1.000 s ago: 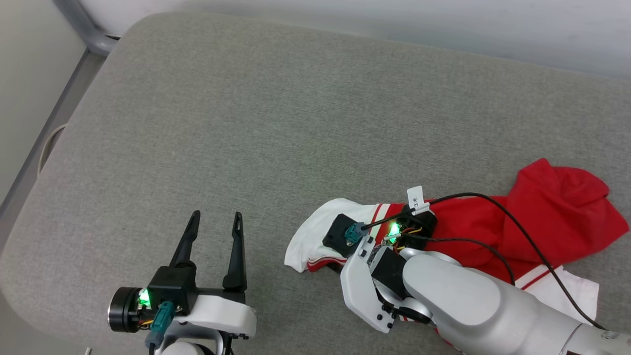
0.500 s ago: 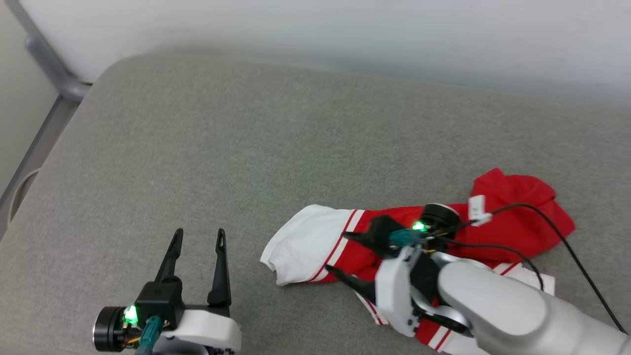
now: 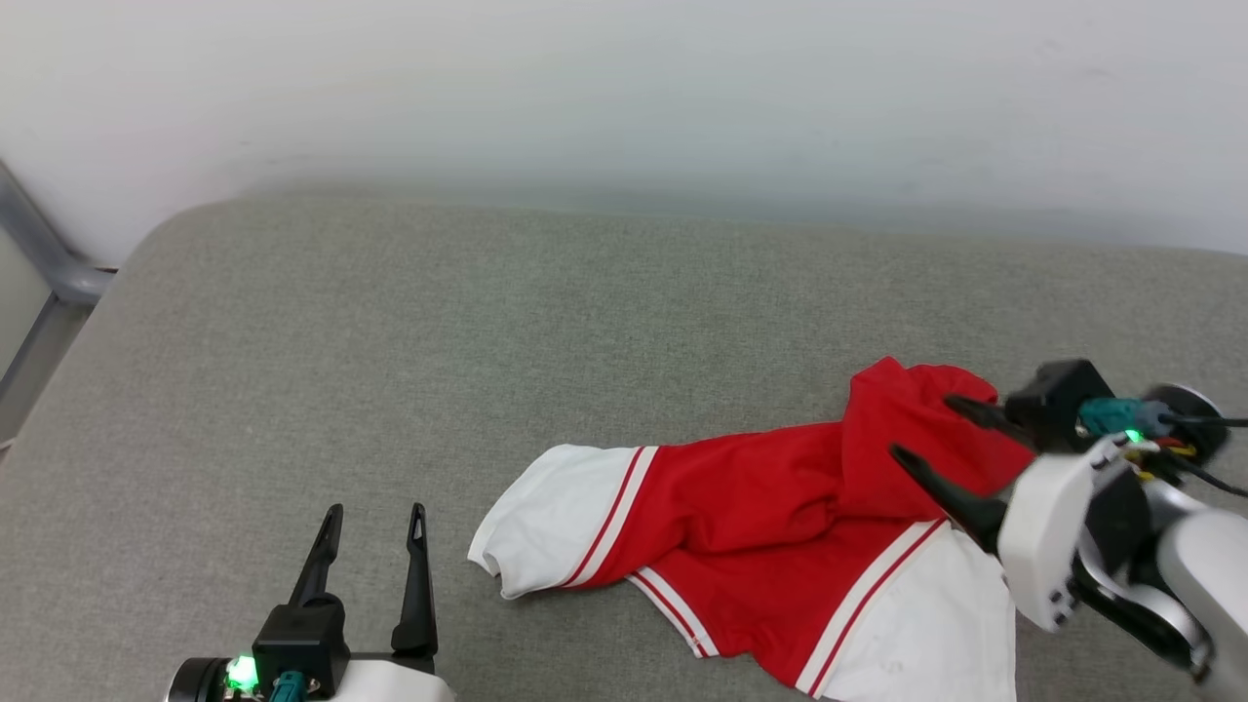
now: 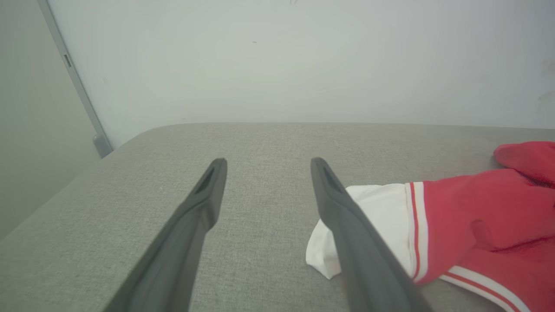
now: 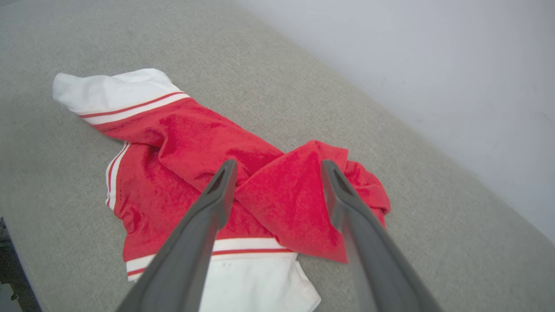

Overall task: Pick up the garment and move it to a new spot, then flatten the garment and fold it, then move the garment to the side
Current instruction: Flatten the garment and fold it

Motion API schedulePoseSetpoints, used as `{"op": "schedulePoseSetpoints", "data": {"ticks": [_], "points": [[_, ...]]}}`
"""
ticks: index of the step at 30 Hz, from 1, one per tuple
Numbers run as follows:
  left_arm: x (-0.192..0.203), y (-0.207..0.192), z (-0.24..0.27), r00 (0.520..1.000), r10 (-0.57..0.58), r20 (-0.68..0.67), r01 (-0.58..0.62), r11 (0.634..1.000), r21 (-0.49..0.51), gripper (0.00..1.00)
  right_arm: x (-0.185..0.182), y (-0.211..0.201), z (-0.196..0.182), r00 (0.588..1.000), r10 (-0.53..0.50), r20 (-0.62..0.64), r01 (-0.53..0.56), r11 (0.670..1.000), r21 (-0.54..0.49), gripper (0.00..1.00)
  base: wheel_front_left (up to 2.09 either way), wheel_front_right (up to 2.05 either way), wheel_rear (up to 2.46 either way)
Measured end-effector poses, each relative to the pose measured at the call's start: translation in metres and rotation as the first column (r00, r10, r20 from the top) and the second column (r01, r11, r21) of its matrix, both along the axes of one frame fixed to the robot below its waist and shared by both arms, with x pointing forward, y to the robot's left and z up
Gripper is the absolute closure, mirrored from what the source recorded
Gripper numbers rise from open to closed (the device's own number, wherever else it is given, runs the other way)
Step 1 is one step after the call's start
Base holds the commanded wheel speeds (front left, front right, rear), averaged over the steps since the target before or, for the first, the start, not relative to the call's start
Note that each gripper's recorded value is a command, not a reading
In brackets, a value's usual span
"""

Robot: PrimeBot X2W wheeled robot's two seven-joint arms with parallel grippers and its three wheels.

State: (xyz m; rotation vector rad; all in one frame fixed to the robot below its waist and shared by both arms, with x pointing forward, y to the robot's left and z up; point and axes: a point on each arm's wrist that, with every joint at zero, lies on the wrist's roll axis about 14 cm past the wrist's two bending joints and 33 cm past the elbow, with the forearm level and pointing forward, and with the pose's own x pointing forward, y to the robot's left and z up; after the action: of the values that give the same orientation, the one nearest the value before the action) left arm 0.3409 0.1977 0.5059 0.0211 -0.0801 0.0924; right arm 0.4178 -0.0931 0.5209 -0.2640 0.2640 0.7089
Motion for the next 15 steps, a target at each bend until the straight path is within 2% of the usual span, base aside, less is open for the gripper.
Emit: {"op": "schedulePoseSetpoints", "data": {"ticks": [3,7,12,15], "points": [[0.0,-0.003,0.004,1.0,-0.011,0.012,0.011,1.0,0.002,0.0,-0.016,-0.022,-0.008,0.997,-0.04,-0.066,0.036,0.997,-0.07,0.0,0.0,0.0,0.0],[0.0,-0.004,0.005,1.0,-0.016,0.016,0.016,1.0,0.002,0.0,-0.046,-0.038,-0.033,0.976,-0.059,-0.209,0.023,0.985,-0.17,0.0,0.0,0.0,0.0],[0.001,-0.004,0.003,1.0,-0.022,0.01,0.022,1.0,0.002,0.0,-0.078,-0.065,-0.068,0.917,-0.119,-0.381,0.001,0.955,-0.297,0.0,0.0,0.0,0.0],[0.002,-0.003,0.001,1.0,-0.019,0.004,0.019,1.0,0.003,0.0,-0.092,-0.073,-0.085,0.876,-0.148,-0.459,-0.01,0.946,-0.325,0.0,0.0,0.0,0.0]]}}
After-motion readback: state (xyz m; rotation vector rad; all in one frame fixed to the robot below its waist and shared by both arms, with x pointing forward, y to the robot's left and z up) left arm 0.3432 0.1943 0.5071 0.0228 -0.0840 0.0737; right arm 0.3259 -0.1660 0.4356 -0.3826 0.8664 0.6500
